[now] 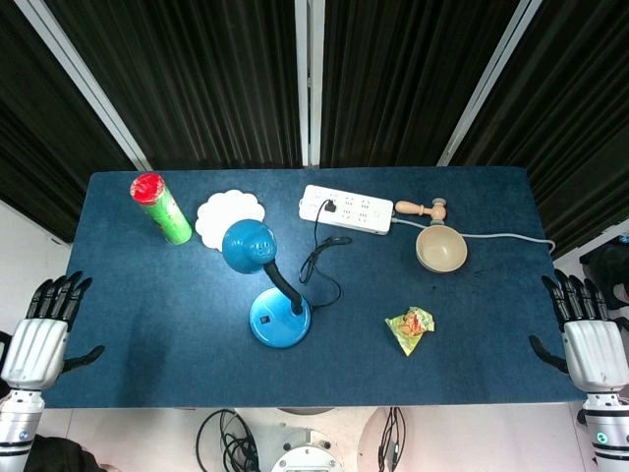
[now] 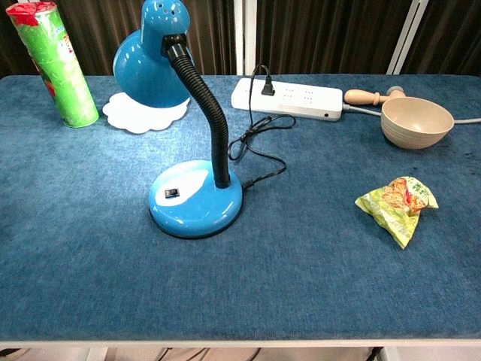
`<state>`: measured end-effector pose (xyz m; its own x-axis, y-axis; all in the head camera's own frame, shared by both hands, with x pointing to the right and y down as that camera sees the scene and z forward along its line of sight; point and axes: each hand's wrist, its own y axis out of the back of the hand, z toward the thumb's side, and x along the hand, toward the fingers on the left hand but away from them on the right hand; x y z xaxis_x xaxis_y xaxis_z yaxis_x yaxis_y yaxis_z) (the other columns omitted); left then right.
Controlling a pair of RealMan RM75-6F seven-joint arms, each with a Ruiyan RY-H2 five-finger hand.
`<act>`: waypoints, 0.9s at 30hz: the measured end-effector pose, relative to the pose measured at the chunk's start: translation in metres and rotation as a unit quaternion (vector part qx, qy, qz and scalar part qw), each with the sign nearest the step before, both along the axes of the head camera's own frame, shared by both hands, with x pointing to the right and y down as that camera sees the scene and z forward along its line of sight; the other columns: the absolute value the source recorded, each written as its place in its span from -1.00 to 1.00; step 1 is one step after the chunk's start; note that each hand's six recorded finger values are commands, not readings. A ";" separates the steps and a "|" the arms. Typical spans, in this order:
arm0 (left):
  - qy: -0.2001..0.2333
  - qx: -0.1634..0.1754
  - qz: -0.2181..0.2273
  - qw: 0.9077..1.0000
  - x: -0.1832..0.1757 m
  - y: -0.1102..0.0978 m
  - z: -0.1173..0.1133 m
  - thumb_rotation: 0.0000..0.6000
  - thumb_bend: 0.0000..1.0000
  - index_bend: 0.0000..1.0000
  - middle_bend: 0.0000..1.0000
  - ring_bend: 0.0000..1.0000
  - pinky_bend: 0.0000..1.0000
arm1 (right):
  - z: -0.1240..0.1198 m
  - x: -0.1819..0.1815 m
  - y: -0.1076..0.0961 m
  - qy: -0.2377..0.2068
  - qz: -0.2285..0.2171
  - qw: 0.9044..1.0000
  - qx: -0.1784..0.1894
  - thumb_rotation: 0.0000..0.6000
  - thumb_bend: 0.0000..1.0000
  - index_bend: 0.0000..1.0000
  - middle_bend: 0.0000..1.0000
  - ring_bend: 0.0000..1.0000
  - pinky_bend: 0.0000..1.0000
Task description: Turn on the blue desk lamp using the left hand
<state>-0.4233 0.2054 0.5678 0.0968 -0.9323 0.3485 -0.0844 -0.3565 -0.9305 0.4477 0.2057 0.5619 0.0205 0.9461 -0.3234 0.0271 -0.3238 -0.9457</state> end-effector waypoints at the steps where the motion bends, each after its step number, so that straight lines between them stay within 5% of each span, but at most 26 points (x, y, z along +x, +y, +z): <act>1: 0.002 0.001 0.002 1.000 0.002 -0.001 0.000 1.00 -0.98 -1.00 -0.99 -1.00 -0.98 | 0.000 0.000 0.000 0.001 0.000 1.000 0.000 1.00 -0.65 -1.00 -1.00 -1.00 -1.00; 4: 0.011 0.002 0.007 1.000 0.009 -0.003 -0.001 1.00 -0.88 -1.00 -0.79 -0.90 -0.65 | 0.000 0.000 -0.001 0.001 0.001 1.000 0.000 1.00 -0.65 -1.00 -1.00 -1.00 -1.00; 7: 0.030 0.004 0.015 0.999 0.021 -0.006 0.000 1.00 -0.67 -0.94 -0.11 -0.16 0.12 | 0.000 0.001 0.000 0.001 0.001 1.000 -0.001 1.00 -0.65 -1.00 -1.00 -1.00 -1.00; 10: 0.047 0.001 0.033 0.998 0.034 -0.008 0.001 1.00 -0.45 -0.79 0.34 0.28 0.49 | 0.000 0.001 0.000 0.001 0.002 1.000 0.000 1.00 -0.65 -1.00 -1.00 -1.00 -1.00; 14: 0.073 0.000 0.077 0.994 0.062 -0.010 0.005 1.00 -0.30 -0.58 0.54 0.47 0.61 | -0.001 0.002 0.000 -0.001 0.004 1.000 0.001 1.00 -0.65 -1.00 -1.00 -1.00 -1.00; 27: 0.080 -0.075 0.190 0.976 0.149 -0.004 0.057 1.00 -0.29 -0.56 0.55 0.50 0.62 | -0.008 0.008 -0.002 -0.003 0.009 1.000 0.008 1.00 -0.65 -1.00 -1.00 -1.00 -1.00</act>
